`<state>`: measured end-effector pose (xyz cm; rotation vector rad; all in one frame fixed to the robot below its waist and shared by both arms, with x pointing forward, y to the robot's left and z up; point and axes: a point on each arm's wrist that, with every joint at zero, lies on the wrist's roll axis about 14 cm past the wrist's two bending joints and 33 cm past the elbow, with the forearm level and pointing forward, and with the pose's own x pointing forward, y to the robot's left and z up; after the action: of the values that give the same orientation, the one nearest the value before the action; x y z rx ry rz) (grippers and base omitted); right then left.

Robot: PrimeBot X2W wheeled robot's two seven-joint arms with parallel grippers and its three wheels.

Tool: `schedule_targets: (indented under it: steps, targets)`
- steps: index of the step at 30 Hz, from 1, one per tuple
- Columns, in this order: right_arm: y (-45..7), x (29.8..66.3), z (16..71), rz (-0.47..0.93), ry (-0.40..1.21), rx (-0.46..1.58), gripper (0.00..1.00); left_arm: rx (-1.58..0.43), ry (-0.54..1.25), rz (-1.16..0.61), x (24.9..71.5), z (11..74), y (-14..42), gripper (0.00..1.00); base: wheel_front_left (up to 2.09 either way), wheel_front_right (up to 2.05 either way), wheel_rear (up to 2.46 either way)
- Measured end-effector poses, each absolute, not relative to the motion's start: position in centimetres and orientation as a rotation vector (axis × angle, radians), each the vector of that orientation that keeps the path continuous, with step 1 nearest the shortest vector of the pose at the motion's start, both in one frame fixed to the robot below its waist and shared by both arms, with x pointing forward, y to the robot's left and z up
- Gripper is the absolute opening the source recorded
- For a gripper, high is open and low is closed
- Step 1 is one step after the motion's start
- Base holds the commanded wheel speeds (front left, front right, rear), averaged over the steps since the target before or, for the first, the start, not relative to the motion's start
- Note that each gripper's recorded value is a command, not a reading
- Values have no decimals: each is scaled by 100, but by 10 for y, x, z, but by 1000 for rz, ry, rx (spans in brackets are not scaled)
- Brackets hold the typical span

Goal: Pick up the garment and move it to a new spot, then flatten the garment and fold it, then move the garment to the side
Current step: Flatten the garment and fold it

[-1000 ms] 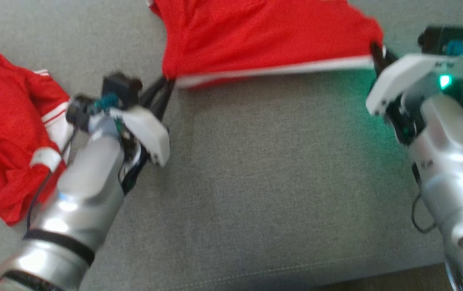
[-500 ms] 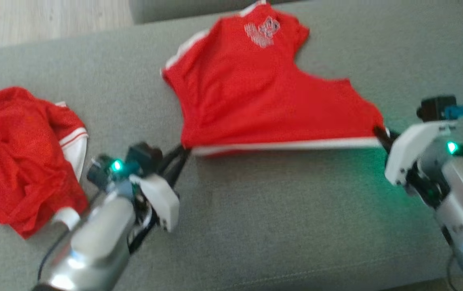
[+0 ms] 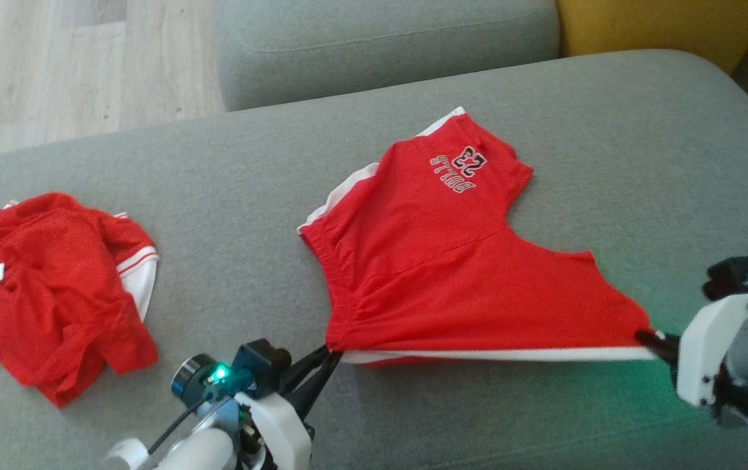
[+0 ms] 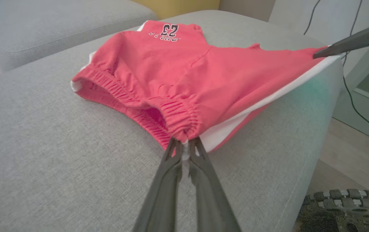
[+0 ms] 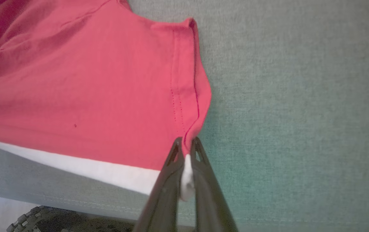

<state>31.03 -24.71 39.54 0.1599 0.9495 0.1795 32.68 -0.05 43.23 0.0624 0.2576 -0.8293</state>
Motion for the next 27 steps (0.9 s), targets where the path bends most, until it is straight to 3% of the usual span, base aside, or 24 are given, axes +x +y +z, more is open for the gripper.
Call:
schedule_targets:
  steps: [8, 17, 27]
  targets:
    - [-245, 353, 425, 182, 885, 123, 0, 63, 213, -799, 351, 453, 2, 0, 0, 0, 0]
    - [-219, 440, 455, 219, 834, 30, 0, 68, 168, -707, 405, 470, 21, 0, 0, 0, 0]
    - [-200, 517, 453, 226, 873, -53, 0, 55, 189, -668, 449, 465, 24, 0, 0, 0, 0]
